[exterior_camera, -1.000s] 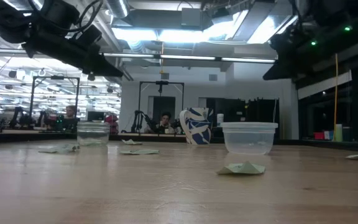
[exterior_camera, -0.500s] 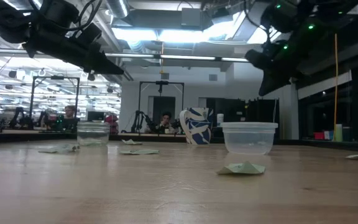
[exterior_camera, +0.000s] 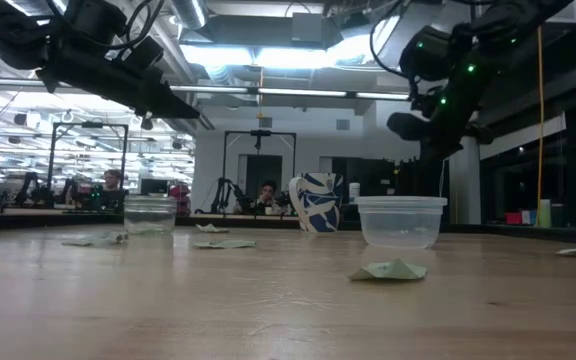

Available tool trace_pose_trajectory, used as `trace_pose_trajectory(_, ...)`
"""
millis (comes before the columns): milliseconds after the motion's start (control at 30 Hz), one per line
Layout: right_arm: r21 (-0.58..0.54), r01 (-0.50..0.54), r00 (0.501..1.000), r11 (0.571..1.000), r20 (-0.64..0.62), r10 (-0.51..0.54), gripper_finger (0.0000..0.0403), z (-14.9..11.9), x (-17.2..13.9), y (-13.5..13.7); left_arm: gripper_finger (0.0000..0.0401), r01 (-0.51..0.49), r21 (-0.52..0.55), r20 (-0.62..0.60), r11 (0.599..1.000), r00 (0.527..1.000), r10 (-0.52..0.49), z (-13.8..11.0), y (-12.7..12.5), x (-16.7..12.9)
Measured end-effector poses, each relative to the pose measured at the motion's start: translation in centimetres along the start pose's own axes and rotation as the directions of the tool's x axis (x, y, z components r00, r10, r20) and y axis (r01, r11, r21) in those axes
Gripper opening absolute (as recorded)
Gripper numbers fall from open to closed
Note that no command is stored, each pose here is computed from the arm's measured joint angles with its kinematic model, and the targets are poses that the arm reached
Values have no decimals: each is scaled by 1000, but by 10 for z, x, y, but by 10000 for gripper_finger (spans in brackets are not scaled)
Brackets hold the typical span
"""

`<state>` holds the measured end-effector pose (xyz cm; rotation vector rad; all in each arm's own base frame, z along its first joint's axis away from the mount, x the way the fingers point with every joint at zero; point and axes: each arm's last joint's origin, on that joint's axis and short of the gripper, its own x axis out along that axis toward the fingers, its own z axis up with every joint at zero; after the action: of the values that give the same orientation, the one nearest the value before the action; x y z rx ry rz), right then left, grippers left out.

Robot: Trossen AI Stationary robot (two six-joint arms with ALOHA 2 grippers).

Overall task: Pick and place Stevia / Truvia into bins
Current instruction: Put the stevia packet into the transparent container

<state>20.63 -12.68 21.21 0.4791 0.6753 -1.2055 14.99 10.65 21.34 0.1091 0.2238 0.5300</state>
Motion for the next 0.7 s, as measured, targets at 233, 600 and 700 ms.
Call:
trace_pose_trajectory(233, -3, -5, 999, 1000, 36, 5, 16, 6, 9, 1, 6, -2, 0, 6, 1000, 1000, 2, 1, 0, 0)
trace_pose_trajectory(600, 64, 44, 999, 997, -10, -44, 28, 3, 26, -1, 6, -11, 4, 54, 1000, 998, 11, 5, 1, 0)
trace_pose_trajectory(700, 92, 69, 997, 993, -31, -67, 46, 2, 33, -4, 6, -11, 4, 54, 1000, 998, 11, 5, 1, 0)
